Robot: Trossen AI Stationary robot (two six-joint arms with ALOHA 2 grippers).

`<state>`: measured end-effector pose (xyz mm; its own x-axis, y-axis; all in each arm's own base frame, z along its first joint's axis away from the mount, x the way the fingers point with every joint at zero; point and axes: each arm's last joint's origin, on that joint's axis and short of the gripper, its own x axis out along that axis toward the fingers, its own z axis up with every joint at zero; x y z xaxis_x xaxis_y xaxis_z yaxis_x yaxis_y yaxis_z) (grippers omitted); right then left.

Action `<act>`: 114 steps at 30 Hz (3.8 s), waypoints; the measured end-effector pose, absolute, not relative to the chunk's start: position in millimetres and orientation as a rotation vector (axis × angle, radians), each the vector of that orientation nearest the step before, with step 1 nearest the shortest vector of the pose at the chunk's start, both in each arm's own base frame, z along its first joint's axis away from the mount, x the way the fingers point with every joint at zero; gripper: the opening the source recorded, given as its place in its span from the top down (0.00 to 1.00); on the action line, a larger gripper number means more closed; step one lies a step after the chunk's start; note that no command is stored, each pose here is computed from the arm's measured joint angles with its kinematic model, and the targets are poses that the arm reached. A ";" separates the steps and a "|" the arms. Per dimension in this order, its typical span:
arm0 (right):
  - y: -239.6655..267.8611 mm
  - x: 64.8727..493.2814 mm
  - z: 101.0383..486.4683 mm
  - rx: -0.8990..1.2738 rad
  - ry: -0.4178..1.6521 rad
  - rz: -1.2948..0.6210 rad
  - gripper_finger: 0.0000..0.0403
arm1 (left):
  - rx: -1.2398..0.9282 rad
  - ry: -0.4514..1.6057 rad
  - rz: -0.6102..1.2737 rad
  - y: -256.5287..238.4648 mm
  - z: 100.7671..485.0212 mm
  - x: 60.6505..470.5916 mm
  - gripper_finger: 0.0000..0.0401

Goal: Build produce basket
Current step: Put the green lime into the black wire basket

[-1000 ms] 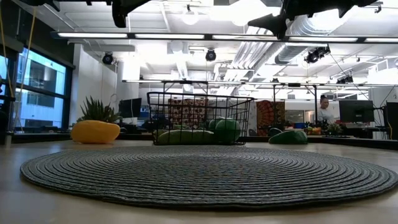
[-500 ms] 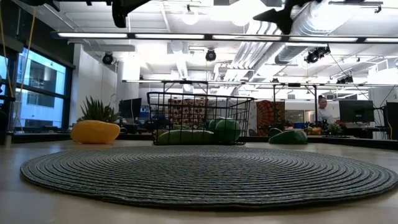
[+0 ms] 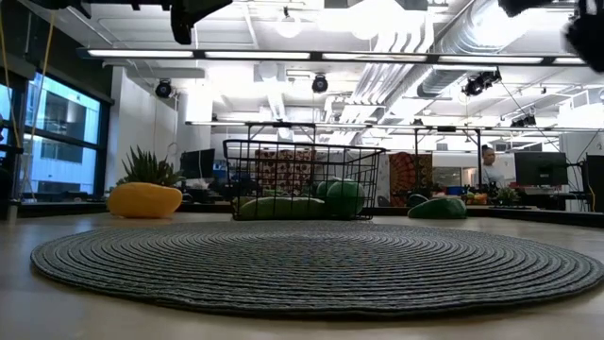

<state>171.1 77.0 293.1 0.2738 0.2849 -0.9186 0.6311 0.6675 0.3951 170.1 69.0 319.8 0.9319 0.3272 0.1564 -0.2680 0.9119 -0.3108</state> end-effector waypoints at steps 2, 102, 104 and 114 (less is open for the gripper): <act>87.3 172.8 279.5 0.865 1.399 -0.361 0.08 | -0.292 -0.199 0.310 69.0 319.0 170.2 0.46; 71.6 183.6 297.1 0.466 0.762 -0.320 0.58 | -0.286 -0.180 0.395 71.3 316.0 169.7 0.46; 64.0 179.4 288.9 0.495 0.708 -0.319 0.58 | -0.287 -0.180 0.394 71.3 316.0 169.7 0.46; 26.7 184.8 248.9 0.680 0.107 -0.221 0.58 | -0.295 -0.181 0.391 71.2 316.0 169.8 0.46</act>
<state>184.8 26.7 248.9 0.9712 -0.1670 -0.1698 0.2367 0.7553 0.6112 169.8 71.2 316.0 0.9094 0.3992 0.1169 -0.3469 0.8829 -0.3163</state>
